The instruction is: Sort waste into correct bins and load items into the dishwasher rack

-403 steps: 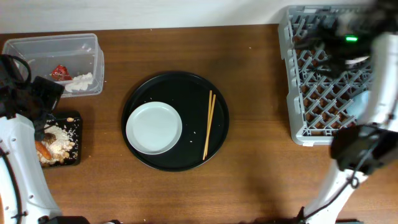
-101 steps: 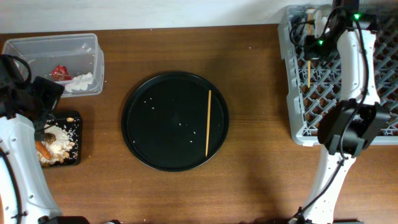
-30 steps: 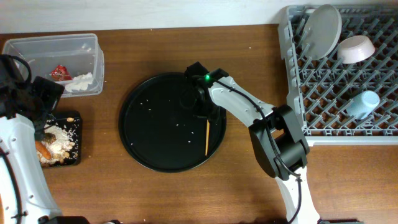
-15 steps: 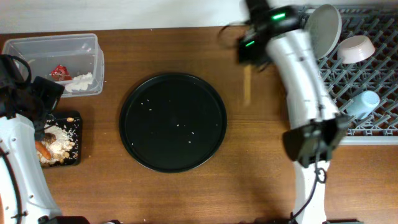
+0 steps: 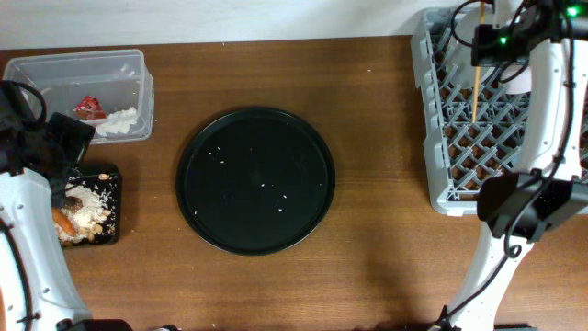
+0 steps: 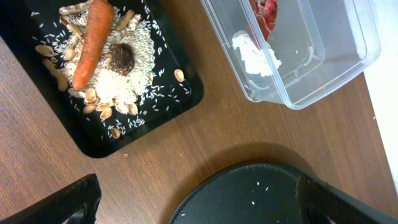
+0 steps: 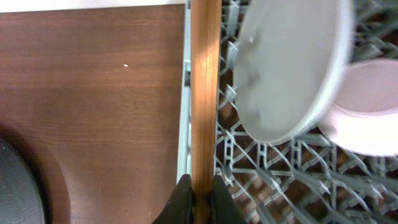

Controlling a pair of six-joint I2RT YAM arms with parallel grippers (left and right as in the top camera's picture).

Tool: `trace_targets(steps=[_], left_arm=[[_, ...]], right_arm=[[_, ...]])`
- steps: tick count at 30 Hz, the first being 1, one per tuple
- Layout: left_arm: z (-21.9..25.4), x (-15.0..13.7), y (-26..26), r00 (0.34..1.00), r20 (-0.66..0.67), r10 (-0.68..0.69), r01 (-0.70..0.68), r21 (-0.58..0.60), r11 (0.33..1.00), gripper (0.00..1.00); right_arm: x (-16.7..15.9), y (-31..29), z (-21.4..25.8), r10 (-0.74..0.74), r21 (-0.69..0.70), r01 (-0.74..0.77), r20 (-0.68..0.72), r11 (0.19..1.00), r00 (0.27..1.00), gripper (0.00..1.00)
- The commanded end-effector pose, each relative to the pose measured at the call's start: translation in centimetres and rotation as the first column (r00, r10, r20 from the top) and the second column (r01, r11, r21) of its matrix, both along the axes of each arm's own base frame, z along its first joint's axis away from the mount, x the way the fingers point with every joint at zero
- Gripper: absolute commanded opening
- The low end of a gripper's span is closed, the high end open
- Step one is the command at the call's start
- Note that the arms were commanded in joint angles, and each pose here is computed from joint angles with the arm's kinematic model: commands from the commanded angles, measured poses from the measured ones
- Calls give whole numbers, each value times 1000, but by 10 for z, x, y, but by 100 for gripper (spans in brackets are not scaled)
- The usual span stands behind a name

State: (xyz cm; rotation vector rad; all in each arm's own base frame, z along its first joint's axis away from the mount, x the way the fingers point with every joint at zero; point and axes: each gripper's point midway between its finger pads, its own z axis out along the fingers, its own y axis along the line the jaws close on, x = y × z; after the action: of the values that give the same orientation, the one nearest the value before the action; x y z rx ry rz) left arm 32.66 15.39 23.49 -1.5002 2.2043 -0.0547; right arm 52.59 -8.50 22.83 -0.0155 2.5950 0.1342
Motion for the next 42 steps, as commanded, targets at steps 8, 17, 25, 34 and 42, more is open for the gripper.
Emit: trace_targets(steps=[8,17,25,34,42], left_arm=[[-2,-2,3,1000,-8,16,-16,6,1000,99],[-2,-2,2,1000,-8,16,-16,6,1000,99],[-1,-2,3,1000,-8,16,-16,6,1000,99],[-2,-2,3,1000,-8,16,-16,6,1000,99],[-1,-2,3,1000,-8,16,-16,6,1000,99]], right_arm=[[20,13,-97,79,61,-70,-147,996,986,24],[-3,22,-68,-16,112,38,-194,993,981,68],[-90,44,23,-134,173,185,-273,967,953,77],[-198,77,40,-106,124,159,-354,980,929,84],[-284,113,7,-34,250,105,-272,962,962,86]])
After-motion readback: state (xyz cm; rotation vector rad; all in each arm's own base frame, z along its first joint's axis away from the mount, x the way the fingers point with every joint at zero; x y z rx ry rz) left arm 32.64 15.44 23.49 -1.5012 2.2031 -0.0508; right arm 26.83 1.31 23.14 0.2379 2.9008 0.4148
